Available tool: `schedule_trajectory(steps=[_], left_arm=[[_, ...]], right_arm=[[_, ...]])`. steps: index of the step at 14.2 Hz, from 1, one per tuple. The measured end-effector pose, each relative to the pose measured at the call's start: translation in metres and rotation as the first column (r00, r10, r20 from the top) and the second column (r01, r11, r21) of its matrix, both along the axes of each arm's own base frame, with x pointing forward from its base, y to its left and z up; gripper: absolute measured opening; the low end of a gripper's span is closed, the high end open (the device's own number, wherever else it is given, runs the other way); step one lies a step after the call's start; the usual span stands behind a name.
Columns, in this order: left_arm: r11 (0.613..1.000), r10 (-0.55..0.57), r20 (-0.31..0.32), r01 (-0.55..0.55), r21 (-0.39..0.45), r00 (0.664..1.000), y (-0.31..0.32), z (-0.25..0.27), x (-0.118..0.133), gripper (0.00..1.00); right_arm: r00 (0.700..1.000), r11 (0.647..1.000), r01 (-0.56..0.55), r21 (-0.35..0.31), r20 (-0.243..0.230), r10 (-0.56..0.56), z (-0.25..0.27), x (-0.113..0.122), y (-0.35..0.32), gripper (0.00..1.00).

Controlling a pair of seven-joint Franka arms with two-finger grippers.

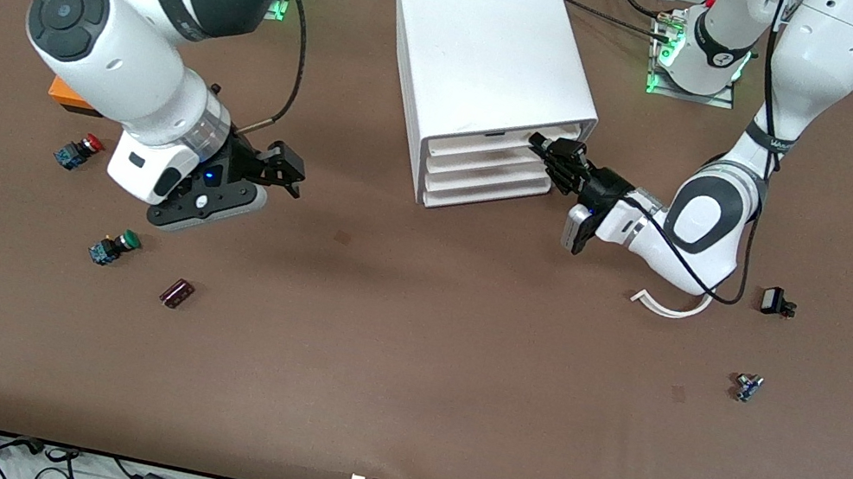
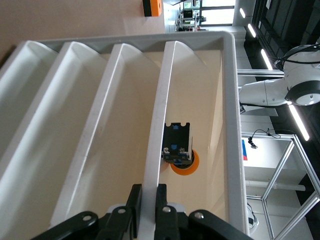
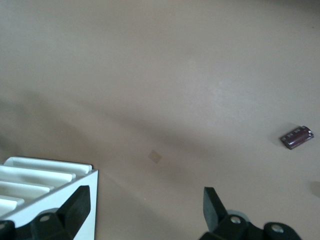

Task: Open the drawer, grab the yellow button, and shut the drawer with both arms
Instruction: 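Grip the drawer front with the left gripper and pull it open, then reach the right gripper into the drawer while the left gripper withdraws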

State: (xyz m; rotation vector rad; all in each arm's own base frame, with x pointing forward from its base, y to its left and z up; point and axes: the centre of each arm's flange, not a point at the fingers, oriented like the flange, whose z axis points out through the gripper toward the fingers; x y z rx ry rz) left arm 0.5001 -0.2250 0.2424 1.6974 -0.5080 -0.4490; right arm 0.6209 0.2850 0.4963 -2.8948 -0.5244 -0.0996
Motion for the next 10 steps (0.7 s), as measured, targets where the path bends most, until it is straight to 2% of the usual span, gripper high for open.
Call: schedule_trajectory(steps=[10], left_arm=[[0.999,0.052,0.072,-0.052,-0.002,0.996,0.041,-0.005,0.071,0.15]], right_arm=[[0.996,0.997,-0.069,0.033,0.066,0.066,0.002,-0.03,0.079,1.0]])
